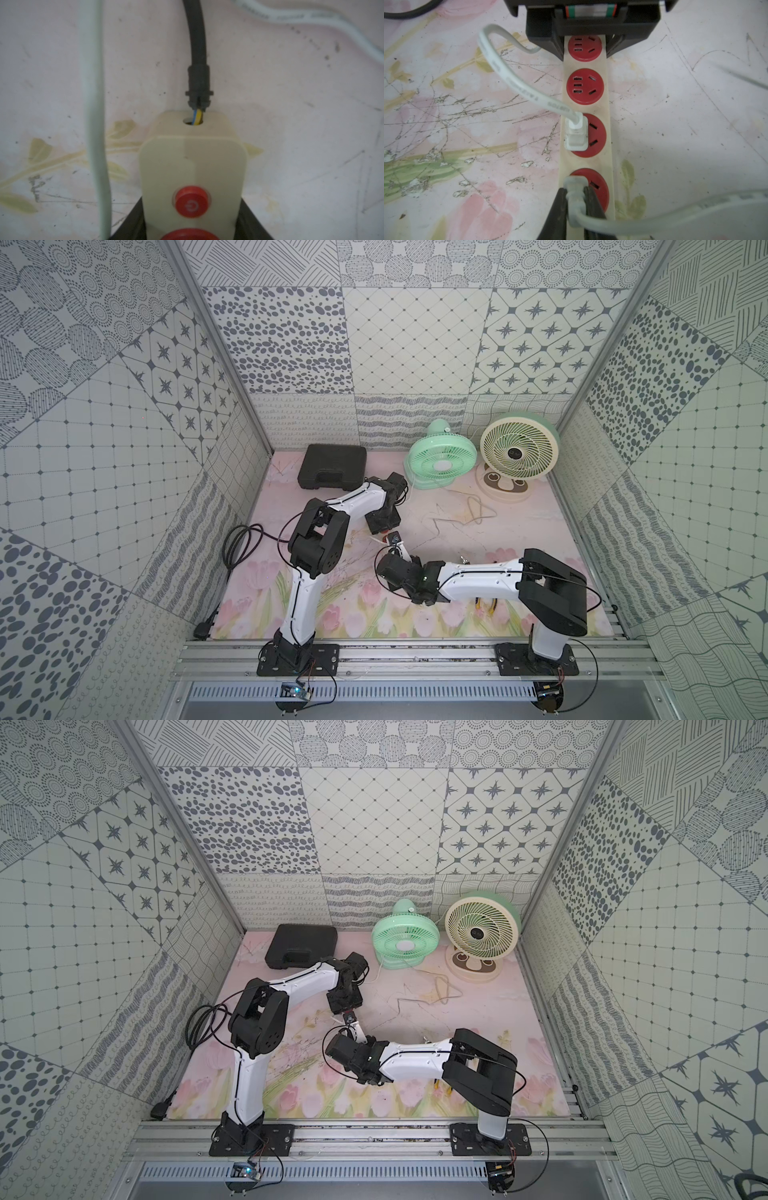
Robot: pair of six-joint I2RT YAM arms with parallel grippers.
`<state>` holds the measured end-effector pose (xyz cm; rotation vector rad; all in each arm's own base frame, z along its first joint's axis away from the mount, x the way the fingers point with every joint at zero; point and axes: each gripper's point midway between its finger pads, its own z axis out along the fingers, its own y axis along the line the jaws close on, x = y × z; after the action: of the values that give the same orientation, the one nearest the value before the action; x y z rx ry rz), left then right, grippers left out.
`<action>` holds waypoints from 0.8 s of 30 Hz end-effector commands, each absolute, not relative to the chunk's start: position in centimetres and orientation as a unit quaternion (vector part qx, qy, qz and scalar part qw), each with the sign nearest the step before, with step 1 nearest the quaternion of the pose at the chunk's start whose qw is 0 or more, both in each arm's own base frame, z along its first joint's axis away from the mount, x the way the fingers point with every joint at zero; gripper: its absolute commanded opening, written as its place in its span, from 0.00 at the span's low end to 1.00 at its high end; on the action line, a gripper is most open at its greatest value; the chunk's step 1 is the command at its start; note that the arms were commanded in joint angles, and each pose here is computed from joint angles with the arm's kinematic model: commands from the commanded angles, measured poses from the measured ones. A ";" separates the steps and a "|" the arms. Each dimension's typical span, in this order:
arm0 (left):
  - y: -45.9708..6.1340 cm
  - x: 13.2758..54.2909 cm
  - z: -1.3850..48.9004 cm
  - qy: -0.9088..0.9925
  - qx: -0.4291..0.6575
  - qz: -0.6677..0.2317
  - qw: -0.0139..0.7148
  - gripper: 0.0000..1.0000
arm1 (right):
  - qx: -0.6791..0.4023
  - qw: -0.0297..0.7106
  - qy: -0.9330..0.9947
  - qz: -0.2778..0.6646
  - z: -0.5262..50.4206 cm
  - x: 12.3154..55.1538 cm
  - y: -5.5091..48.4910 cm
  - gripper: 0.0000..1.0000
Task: Unplug the desk fan from the power strip
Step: Remove the plug from the socket.
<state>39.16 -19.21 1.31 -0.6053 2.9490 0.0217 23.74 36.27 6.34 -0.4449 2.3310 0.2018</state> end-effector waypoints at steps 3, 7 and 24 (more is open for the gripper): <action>-16.1 34.8 -1.6 0.975 -0.205 0.081 -0.020 0.00 | -0.151 0.345 0.924 0.073 5.8 24.1 34.3 0.00; -16.0 34.8 -1.7 0.975 -0.205 0.081 -0.020 0.00 | -0.121 0.325 0.931 0.113 5.7 24.5 33.6 0.00; -16.2 34.9 -1.7 0.975 -0.205 0.077 -0.021 0.00 | -0.086 0.305 0.934 0.162 5.7 24.9 33.1 0.00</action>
<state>39.18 -19.17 1.27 -0.6097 2.9479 0.0098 24.29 35.61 6.26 -0.2927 2.4613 0.5337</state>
